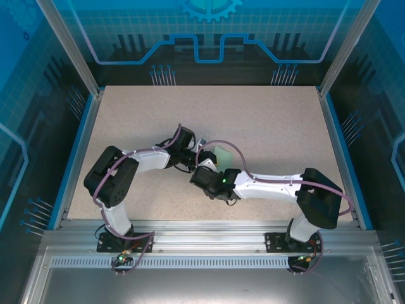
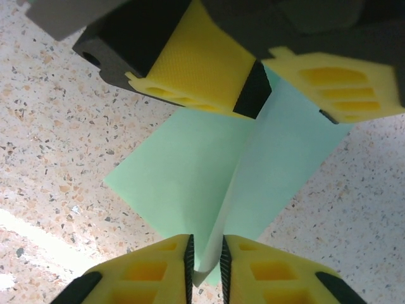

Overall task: Fold a paper plane with a square sheet of paper (pick it up from the middle)
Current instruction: Fold the triangle a second time at the center of the table.

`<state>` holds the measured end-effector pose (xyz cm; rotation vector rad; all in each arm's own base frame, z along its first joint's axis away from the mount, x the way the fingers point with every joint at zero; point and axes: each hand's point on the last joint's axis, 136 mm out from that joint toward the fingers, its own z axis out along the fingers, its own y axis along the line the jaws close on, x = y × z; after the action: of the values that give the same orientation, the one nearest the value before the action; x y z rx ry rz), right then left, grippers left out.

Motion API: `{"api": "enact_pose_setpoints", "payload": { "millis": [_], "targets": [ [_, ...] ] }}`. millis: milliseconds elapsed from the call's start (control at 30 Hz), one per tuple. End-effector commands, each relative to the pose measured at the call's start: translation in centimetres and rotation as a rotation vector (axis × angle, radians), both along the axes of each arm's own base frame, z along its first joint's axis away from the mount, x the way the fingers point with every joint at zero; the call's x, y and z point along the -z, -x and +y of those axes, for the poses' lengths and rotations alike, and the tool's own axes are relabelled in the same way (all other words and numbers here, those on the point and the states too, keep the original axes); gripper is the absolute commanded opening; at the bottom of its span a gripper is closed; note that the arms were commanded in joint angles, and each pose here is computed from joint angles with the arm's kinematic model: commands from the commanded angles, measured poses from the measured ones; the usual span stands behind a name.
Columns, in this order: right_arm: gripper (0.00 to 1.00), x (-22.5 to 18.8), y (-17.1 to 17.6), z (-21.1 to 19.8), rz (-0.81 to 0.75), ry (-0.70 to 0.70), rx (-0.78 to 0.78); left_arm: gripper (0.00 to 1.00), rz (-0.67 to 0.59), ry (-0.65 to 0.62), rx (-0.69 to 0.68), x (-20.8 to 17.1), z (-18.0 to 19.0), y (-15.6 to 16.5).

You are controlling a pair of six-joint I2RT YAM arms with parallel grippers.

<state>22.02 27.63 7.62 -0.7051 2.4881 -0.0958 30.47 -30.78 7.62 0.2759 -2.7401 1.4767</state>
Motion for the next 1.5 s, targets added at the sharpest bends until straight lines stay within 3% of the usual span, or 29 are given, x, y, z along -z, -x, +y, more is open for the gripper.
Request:
{"api": "enact_pose_setpoints", "payload": {
  "millis": [0, 333, 933, 1067, 1267, 1467],
  "targets": [
    [0.17, -0.8, 0.1, -0.1, 0.016, -0.029, -0.003, 0.42, 0.010, 0.001, 0.020, -0.3, -0.3, 0.2],
    [0.19, -1.1, 0.2, -0.1, 0.073, -0.118, -0.008, 0.42, 0.011, -0.007, 0.019, -0.2, -0.2, 0.2],
    [0.04, -0.1, 0.2, 0.3, 0.185, -0.208, -0.033, 0.43, 0.000, -0.029, 0.009, -0.2, 0.1, 0.1],
    [0.00, 0.5, 0.2, 0.4, 0.270, -0.289, -0.058, 0.49, -0.045, -0.105, -0.045, -0.2, 1.5, -0.3],
    [0.02, 1.1, -0.9, 0.0, 0.377, -0.442, -0.069, 0.68, -0.124, -0.224, -0.131, -0.7, 4.2, -0.3],
    [0.02, 1.3, -2.1, -0.3, 0.445, -0.524, -0.096, 0.68, -0.176, -0.254, -0.170, -1.2, 5.5, 0.0]
  ]
}}
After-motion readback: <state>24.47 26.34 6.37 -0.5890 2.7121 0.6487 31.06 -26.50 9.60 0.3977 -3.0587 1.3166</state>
